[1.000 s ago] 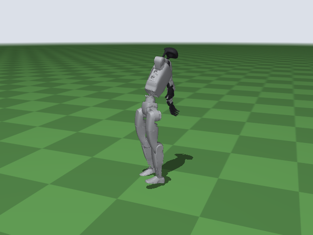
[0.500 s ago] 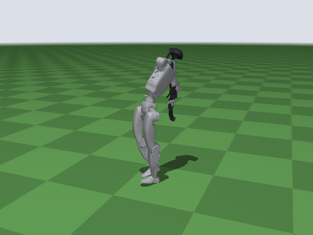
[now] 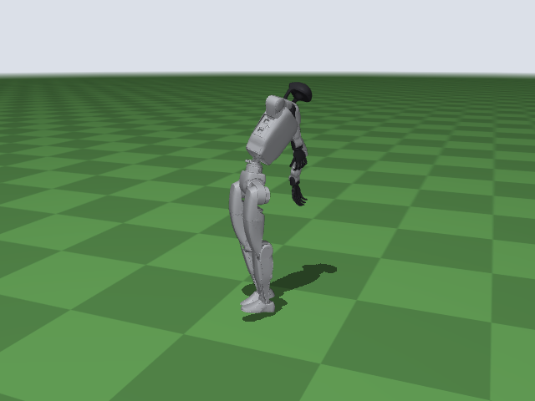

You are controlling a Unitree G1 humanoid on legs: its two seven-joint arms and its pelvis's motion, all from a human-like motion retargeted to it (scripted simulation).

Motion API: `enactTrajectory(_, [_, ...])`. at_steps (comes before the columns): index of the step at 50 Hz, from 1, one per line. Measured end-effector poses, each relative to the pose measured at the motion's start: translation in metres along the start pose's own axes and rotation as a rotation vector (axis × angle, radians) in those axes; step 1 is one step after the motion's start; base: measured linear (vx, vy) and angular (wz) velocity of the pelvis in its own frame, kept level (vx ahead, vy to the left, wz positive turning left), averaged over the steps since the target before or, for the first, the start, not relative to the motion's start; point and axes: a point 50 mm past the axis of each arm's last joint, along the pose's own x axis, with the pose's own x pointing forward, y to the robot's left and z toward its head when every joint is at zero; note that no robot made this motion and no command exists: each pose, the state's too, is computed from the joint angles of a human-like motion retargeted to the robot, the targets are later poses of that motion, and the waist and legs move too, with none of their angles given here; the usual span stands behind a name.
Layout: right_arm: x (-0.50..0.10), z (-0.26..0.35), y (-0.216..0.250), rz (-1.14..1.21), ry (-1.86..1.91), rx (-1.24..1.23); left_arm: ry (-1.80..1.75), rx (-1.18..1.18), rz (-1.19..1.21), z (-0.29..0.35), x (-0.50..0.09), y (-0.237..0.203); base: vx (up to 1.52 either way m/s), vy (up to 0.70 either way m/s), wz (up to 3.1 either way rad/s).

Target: In place motions

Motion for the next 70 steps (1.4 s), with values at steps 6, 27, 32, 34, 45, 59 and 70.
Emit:
enactTrajectory(6, [0.002, 0.002, 0.006, 0.013, -0.015, 0.025, -0.064, 0.022, -0.036, 0.012, 0.0, 0.002, -0.14, 0.03, -0.05])
enactTrajectory(27, [0.007, 0.006, 0.02, -0.011, -0.002, -0.056, -0.002, 0.03, -0.086, -0.001, 0.0, -0.005, -0.16, 0.0, 0.04])
enactTrajectory(32, [0.0, 0.041, 0.006, -0.054, -0.196, -0.035, 0.187, -0.007, -0.14, -0.039, -0.005, -0.019, -0.06, 0.02, -0.04])
enactTrajectory(34, [-0.005, 0.058, 0.002, -0.067, -0.293, -0.023, 0.262, -0.02, -0.153, -0.054, -0.008, -0.024, -0.02, 0.06, 0.08])
enactTrajectory(45, [-0.026, 0.099, -0.012, -0.119, -0.513, -0.005, 0.304, -0.033, -0.102, -0.062, -0.01, -0.024, 0.07, 0.04, 0.29])
enactTrajectory(59, [-0.009, 0.079, 0.01, -0.028, -0.382, -0.014, 0.115, -0.066, -0.074, -0.024, -0.002, -0.012, 0.24, 0.03, 0.24])
enactTrajectory(70, [0.004, 0.031, 0.014, -0.021, -0.127, -0.111, -0.031, 0.003, -0.018, 0.009, 0.0, 0.003, 0.16, 0.04, 0.02])
